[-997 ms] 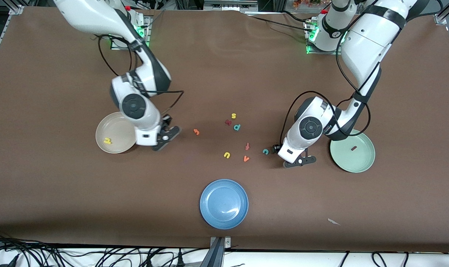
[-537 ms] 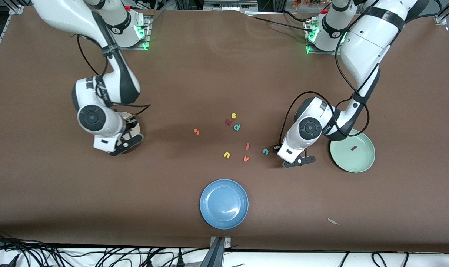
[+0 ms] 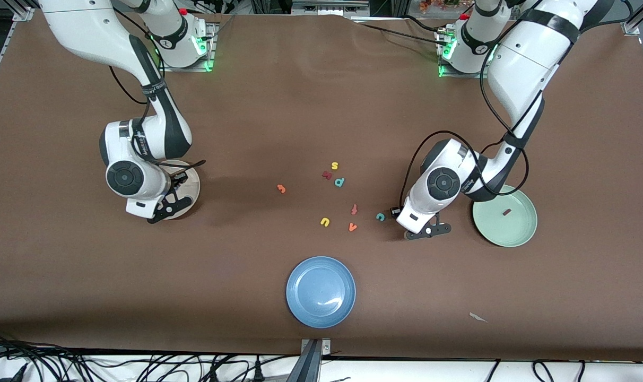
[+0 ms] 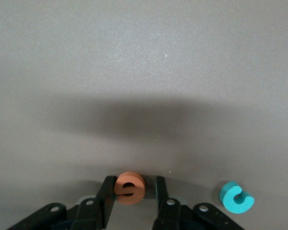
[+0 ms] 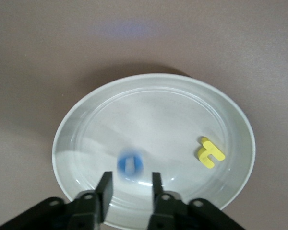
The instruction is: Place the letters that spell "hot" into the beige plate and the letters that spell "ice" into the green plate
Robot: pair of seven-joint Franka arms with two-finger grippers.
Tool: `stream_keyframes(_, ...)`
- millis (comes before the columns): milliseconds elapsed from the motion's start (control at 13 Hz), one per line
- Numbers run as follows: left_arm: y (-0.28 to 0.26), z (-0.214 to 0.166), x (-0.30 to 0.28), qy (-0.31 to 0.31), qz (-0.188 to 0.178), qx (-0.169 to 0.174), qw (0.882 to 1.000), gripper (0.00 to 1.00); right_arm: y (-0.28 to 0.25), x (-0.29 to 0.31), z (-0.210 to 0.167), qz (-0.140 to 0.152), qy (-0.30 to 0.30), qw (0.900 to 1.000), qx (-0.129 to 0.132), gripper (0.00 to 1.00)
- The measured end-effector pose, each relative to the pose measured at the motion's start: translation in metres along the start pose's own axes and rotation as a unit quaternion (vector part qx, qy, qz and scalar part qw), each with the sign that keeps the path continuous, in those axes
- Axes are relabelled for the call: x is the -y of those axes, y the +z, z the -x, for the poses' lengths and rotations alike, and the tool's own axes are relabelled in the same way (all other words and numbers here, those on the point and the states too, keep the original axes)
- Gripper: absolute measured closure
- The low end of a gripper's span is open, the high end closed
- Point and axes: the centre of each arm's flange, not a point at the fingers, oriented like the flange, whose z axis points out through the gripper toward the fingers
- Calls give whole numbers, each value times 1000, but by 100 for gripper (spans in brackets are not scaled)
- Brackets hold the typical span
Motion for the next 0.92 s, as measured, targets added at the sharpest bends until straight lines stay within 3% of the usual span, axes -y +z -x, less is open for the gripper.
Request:
stream_keyframes(153,0,0,0,0,0,0,1000,62,-5,2,0,0,3,1000,-3,33)
stream_keyframes(537,0,0,-1,10,-5,-6,1000,69,-51,85,-16,-9,-13,999,-35,26)
stream_keyframes(767,-1,0,0,10,-6,-6,1000,71,-79,147,-31,-11,-47,996,-70,5)
stream_keyframes(921,-2,-4,4,9,-9,-9,1000,71,-85,180,-39,-13,-57,994,-96,4)
